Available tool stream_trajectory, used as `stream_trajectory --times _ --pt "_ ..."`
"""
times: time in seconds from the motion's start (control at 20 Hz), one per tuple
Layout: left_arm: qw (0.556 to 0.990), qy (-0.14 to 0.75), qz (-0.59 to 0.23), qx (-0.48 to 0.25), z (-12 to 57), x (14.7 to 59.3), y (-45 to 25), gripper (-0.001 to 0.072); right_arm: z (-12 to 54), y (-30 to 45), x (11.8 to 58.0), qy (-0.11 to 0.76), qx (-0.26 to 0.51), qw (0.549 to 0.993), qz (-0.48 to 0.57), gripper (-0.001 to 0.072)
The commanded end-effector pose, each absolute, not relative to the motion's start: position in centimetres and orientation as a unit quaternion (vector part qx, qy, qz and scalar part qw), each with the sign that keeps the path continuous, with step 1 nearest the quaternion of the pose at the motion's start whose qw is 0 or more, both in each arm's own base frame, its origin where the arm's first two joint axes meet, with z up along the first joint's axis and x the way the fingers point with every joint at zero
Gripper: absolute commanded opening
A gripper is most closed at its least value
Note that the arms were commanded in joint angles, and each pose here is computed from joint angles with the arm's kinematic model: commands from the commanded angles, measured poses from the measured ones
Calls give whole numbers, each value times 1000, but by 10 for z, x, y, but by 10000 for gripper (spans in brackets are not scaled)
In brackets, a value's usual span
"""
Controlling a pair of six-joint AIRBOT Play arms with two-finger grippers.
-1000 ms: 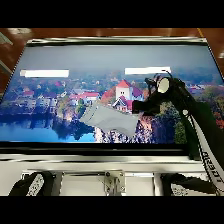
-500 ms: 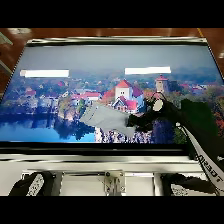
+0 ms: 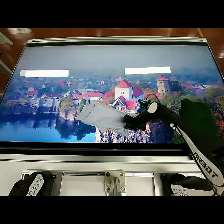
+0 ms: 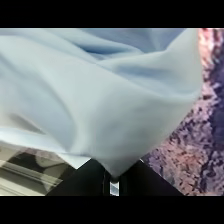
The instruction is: Fold the shirts.
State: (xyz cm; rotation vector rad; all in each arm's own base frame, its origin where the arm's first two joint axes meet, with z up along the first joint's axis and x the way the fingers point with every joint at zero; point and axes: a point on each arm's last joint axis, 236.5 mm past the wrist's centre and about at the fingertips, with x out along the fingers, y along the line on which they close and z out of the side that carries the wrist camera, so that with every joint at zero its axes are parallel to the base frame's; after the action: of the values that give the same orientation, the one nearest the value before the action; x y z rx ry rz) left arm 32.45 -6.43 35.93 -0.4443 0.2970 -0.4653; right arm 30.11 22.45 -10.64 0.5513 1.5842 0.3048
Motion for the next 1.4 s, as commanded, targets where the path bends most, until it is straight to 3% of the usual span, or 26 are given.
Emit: stream_trajectory --times 0.0,0.35,0.55,0.75,1.1,1.35 --pt "938 146 -228 -216 359 325 -64 36 -67 228 325 652 220 697 202 65" --pt "937 148 -228 -218 358 326 -64 36 132 183 406 439 215 835 253 65" --pt "931 170 -242 -213 349 320 -71 36 210 96 427 357 243 882 187 65" --pt "918 202 -258 -224 340 309 -81 36 238 -33 438 294 282 911 61 66" --pt "913 215 -267 -218 335 301 -87 36 226 -214 396 240 304 910 -146 66" --pt "903 240 -263 -240 311 306 -85 36 147 -231 340 397 319 834 -212 66"
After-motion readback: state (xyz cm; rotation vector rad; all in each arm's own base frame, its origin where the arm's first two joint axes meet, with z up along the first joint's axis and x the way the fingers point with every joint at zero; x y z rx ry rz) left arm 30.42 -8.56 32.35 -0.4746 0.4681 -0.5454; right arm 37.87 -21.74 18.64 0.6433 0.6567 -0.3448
